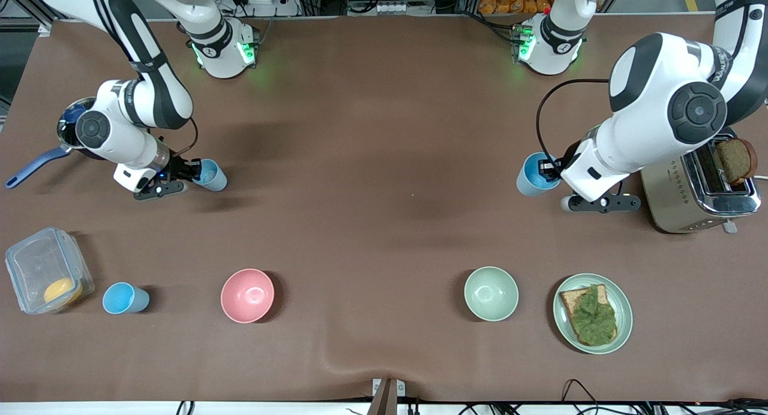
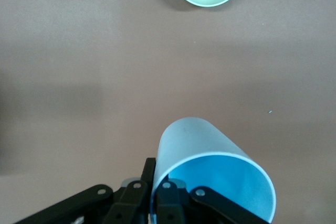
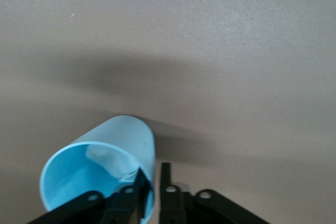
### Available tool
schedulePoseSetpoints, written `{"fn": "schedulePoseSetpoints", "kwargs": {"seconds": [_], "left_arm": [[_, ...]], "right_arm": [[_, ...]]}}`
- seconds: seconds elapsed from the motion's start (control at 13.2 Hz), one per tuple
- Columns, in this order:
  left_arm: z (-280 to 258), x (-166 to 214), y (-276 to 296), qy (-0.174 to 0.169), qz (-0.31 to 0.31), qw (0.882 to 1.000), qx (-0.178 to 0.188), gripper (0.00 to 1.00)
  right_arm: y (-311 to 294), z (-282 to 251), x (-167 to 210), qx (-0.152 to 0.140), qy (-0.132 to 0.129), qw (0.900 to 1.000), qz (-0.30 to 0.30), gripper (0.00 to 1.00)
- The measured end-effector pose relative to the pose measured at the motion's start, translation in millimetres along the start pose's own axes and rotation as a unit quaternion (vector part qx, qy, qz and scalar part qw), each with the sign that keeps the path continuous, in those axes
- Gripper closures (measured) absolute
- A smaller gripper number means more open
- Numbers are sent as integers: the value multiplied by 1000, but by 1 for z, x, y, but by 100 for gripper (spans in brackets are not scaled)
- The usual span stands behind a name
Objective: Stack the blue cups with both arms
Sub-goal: 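Carry the held blue cup with the right gripper toward the table center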
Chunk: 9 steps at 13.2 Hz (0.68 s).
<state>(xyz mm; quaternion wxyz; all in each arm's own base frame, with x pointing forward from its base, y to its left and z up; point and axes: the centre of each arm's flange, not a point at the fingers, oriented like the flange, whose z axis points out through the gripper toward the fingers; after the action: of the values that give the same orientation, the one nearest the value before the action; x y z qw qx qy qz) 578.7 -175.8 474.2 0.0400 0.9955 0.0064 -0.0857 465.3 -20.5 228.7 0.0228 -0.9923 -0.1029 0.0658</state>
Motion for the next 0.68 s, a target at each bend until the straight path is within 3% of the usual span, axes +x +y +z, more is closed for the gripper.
{"fn": "schedulePoseSetpoints", "kwargs": {"seconds": [0.46,0.68], "left_arm": [[-1,0,-1,1,-1,1000,0,97],[-1,0,-1,1,-1,1000,0,97]], "right_arm": [[-34,-26,27,-1,0,1000,-17,97],[-85,-70,59,36,10,999,-22,97]]}}
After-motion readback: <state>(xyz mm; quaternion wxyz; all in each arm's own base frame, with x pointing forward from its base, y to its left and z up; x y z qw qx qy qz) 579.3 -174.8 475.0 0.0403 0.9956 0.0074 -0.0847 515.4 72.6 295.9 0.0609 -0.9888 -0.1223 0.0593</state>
